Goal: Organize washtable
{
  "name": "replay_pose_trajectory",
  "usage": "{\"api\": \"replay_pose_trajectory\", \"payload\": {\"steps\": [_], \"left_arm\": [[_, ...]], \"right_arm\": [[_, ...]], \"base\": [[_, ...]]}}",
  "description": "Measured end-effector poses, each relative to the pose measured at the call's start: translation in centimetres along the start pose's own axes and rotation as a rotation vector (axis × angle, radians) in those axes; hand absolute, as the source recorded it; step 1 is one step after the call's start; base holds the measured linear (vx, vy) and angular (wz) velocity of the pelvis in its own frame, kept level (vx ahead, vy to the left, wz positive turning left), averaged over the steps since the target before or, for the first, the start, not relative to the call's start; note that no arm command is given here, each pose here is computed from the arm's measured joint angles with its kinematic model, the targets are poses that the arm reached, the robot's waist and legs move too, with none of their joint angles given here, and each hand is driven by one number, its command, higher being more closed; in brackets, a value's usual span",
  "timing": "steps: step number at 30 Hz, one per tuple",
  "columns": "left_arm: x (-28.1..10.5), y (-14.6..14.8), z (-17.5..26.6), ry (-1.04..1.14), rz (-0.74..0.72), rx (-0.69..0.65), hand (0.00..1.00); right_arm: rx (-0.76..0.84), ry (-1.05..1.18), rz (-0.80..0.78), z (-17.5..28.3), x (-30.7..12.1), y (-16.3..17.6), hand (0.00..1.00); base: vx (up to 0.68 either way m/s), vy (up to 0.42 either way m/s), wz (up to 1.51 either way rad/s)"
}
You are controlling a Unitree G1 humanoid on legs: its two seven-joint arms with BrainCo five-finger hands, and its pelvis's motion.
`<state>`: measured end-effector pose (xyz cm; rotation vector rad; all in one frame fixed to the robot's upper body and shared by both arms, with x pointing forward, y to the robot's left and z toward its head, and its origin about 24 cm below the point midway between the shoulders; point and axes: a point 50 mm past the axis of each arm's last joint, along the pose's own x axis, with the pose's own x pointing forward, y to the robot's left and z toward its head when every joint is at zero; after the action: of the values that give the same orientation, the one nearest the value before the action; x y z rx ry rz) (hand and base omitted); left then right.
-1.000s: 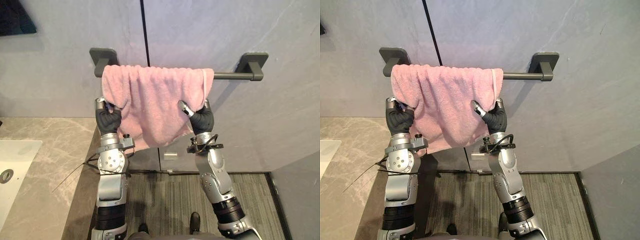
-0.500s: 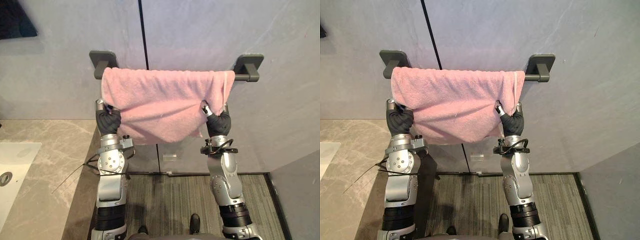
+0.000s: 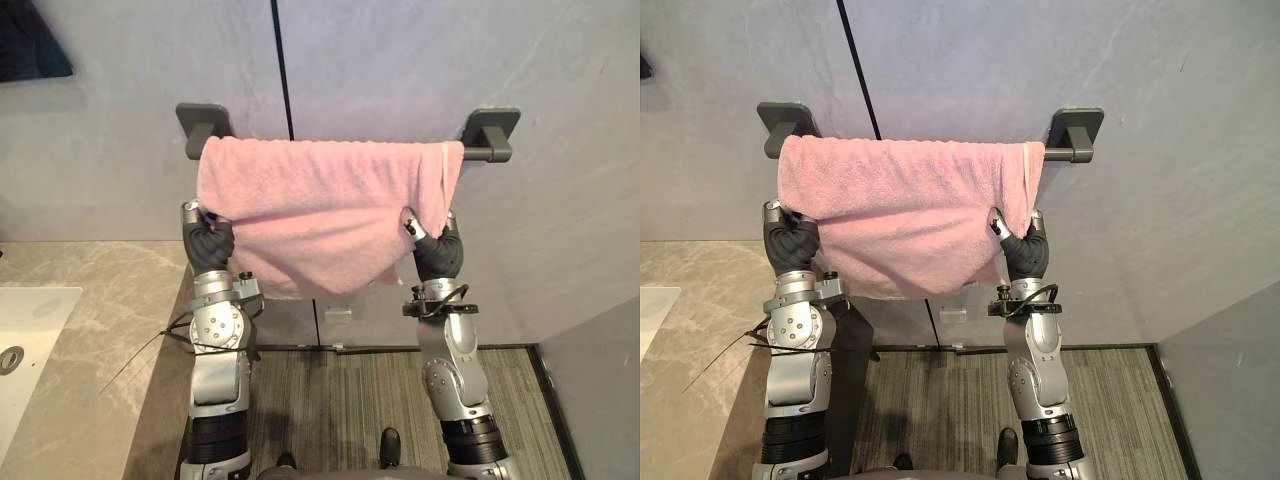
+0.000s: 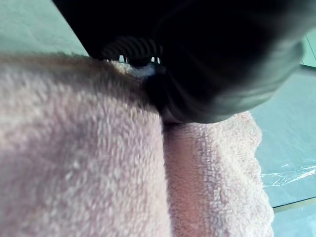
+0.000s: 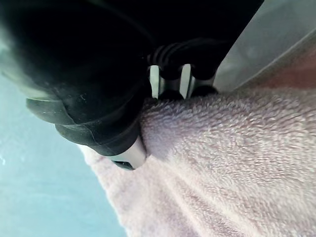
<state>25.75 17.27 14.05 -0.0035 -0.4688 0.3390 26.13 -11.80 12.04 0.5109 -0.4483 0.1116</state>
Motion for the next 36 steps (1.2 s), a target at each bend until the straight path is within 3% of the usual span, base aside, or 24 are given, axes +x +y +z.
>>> {"api": "replay_pose_trajectory", "payload": {"steps": [22,30,36], "left_arm": [[-2.0,1.8,-1.7,0.089,0.02,0.047,0.0],[-6.1,3.4,-5.6,0.317,-0.025,0.118,0.0],[-10.4,4.3,-9.3,0.563,-0.089,0.157,0.0]], "right_arm": [[-0.064,0.127,-0.139,-1.4,-3.8,-3.0,0.0],[-0.11,0.319,-0.217,-3.8,-8.1,-4.9,0.0],[-0.048,0.529,-0.26,-6.2,-12.8,-5.8,0.0]], "base": [[-0.02,-0.01,-0.01],[0.0,0.0,0.0],[-0.01,-0.011,-0.02]]}}
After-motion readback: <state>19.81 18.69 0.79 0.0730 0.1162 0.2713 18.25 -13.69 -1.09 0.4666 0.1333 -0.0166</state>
